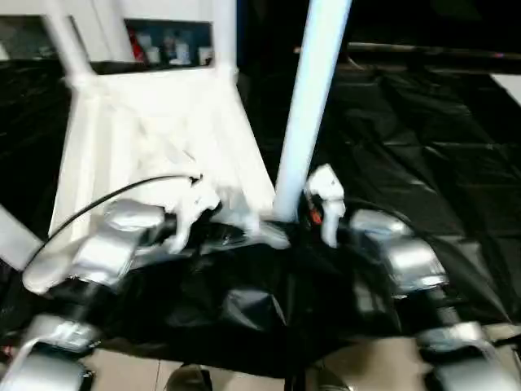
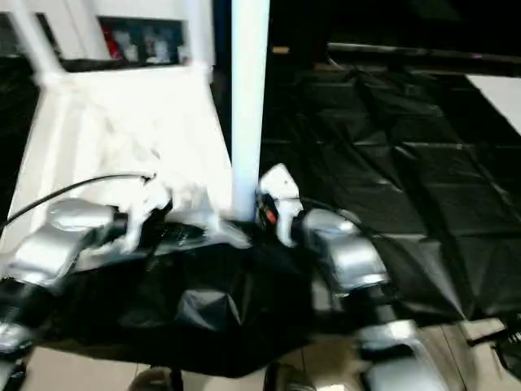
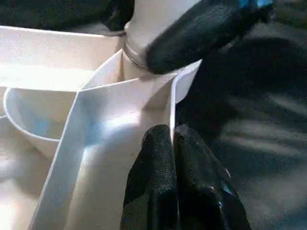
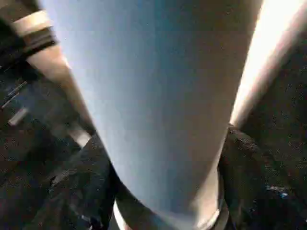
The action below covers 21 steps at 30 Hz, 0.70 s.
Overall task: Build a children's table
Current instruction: Rotate leg to tighten
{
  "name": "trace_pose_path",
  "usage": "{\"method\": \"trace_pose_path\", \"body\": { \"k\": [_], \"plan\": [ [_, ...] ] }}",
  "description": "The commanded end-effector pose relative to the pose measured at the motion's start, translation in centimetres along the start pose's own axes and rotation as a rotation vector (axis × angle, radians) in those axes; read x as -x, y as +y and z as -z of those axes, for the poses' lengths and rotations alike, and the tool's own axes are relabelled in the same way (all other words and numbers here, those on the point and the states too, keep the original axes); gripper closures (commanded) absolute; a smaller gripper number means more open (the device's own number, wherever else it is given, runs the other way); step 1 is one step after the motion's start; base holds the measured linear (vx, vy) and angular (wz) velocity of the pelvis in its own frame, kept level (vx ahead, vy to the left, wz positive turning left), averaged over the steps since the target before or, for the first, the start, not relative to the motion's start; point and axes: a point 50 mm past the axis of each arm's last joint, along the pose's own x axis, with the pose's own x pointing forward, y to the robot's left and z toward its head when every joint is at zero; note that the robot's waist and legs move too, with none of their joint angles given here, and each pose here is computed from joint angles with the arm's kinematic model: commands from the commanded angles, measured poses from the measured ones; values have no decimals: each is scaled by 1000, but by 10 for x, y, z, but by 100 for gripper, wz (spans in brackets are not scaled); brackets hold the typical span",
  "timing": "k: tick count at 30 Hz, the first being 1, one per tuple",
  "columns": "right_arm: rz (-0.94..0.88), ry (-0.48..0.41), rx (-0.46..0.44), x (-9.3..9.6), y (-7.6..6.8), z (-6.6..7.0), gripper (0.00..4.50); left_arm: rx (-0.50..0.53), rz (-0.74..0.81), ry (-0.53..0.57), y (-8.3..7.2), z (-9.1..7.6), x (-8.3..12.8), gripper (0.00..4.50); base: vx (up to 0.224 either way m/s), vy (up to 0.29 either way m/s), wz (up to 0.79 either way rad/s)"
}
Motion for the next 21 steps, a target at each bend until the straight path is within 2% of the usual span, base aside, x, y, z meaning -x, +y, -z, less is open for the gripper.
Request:
{"method": "trace_pose_path", "body": {
  "k": [1,4,7,9,11,13,14,18,21],
  "plan": [
    [83,4,-80,-24,19,6,196,7,-129,-117,6,-31,-19,450,0,0,0],
    [136,18,-76,-31,24,8,196,15,-154,-127,6,-35,-25,450,0,0,0],
    [118,2,-68,-46,42,4,196,22,-145,-166,-2,-44,-39,450,0,0,0],
    [90,-22,-79,-49,48,1,140,10,-125,-176,-6,-46,-43,450,0,0,0],
    [81,-23,-77,-50,48,1,121,7,-120,-173,-7,-46,-43,450,0,0,0],
    [88,-16,-29,-46,43,0,106,4,-110,-164,-8,-43,-41,450,0,0,0],
    [87,-12,-2,-44,40,-1,80,-2,-106,-161,-8,-42,-39,450,0,0,0],
    [30,2,45,-36,32,-1,80,-27,-65,-153,-10,-38,-35,450,0,0,0],
    [-61,12,89,-15,14,-7,80,-49,19,-144,-13,-31,-27,450,0,0,0]
  ]
}}
